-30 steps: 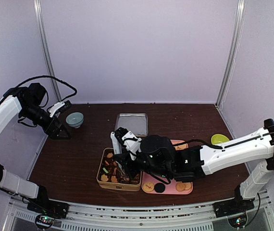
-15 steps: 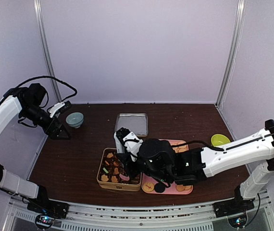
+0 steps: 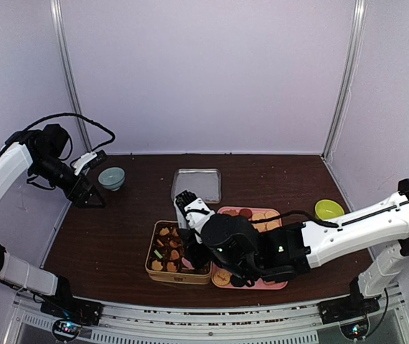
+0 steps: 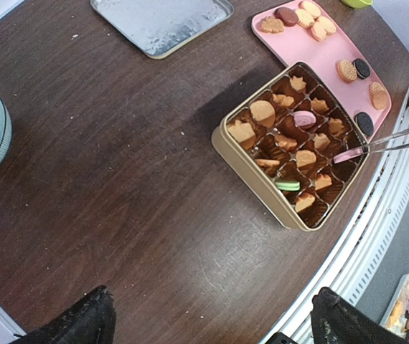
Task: Pack the cookies
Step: Adjust the fake cookies in the empty pocket of the box.
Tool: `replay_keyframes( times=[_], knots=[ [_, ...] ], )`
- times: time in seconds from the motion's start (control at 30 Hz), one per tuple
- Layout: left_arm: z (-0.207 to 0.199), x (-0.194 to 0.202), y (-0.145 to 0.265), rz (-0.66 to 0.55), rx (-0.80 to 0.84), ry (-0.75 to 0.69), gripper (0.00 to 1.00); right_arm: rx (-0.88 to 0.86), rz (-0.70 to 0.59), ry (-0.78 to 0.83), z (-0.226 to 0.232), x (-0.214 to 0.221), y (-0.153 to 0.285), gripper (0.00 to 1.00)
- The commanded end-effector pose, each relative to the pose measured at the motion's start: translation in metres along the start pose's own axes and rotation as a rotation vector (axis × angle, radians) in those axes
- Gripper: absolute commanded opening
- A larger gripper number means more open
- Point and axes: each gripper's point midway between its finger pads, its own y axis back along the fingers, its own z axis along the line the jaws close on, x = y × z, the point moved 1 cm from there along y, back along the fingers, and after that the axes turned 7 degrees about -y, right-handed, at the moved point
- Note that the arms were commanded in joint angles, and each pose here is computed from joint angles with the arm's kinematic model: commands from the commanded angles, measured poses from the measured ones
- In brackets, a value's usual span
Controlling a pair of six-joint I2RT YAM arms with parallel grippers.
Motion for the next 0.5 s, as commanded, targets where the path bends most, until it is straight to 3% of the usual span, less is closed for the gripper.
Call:
replay_keyframes(
  times=[0.0,0.27,0.47],
  knots=[
    [-0.004,-0.001,0.003,-0.023,0.003,-0.017,0.98,-0.012,0.0,-0.009,0.005,0.0,0.001,0.0],
    [-0.004,0.0,0.004,-0.021,-0.002,-0.02,0.98,-0.108,0.016,-0.003,0.018,0.01,0.001,0.0],
    [-0.004,0.0,0.003,-0.022,0.003,-0.019,0.98,-0.087,0.039,0.002,0.013,0.014,-0.002,0.0]
  ],
)
